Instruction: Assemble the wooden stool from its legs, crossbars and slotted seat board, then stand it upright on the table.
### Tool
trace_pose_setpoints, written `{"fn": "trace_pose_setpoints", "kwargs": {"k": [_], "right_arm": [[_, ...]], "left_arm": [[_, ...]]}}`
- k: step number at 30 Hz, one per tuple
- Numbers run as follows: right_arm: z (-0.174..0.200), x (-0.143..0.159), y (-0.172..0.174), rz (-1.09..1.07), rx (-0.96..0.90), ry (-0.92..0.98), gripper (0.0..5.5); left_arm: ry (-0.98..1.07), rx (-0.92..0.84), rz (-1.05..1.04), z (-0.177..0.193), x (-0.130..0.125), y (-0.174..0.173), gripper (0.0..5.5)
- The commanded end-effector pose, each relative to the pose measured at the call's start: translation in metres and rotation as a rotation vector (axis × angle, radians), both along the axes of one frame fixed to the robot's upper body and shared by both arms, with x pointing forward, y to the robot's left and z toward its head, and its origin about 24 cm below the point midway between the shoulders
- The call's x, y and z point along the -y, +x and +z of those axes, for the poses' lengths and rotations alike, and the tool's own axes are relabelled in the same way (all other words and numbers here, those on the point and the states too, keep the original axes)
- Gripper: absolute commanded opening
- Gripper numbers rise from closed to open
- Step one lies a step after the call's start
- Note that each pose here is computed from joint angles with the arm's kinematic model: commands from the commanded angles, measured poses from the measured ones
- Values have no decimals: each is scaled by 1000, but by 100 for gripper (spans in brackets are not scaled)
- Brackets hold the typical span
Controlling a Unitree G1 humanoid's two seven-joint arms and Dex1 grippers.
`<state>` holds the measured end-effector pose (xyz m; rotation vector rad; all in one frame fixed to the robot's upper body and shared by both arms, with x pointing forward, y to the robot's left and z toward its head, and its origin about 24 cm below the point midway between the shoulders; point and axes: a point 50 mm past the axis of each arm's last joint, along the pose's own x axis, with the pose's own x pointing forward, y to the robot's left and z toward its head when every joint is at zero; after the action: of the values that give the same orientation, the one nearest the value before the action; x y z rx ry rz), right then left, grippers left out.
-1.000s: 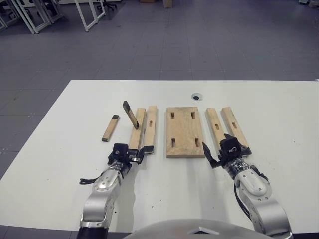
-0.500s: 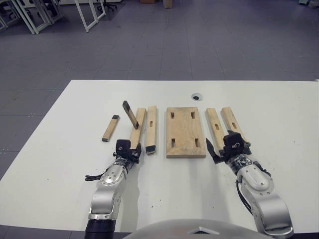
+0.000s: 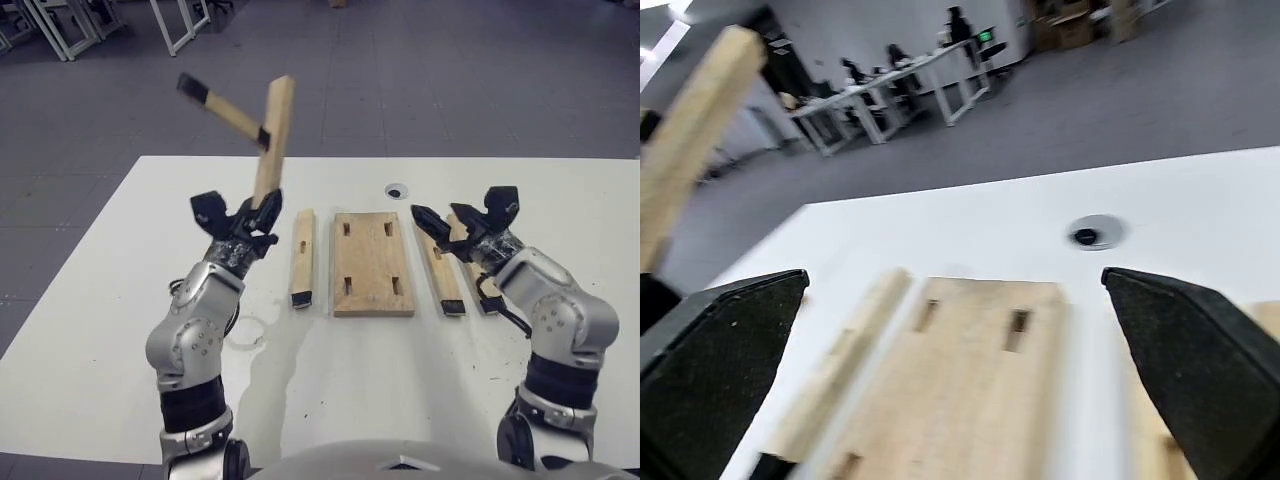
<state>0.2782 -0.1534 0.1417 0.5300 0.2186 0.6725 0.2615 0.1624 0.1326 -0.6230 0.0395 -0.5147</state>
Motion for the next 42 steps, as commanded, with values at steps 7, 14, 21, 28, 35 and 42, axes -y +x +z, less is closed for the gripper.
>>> {"fn": "trace_pose_setpoints", "kwargs": {"k": [7,14,21,28,35,42], "right_arm": [[62,-25,5,541,-10,463,530],[45,-34,5,466,-71,302,422],[31,-34,19,373,-84,233,422],[70,-16,9,660,-27,479,319],[64,-27,-12,804,-61,451,210],[57,-15,-7,721,-71,366,203]], "left_arm": [[-239,-2,-634,23,41,-14,206],[-248,3,-642,27,45,-16,206],[-277,-2,-669,27,46,-22,206],[-255,-86,-728,10,36,-27,206],[-230,-100,-684,4,30,-21,206],[-223,-103,-700,7,27,-22,242]]}}
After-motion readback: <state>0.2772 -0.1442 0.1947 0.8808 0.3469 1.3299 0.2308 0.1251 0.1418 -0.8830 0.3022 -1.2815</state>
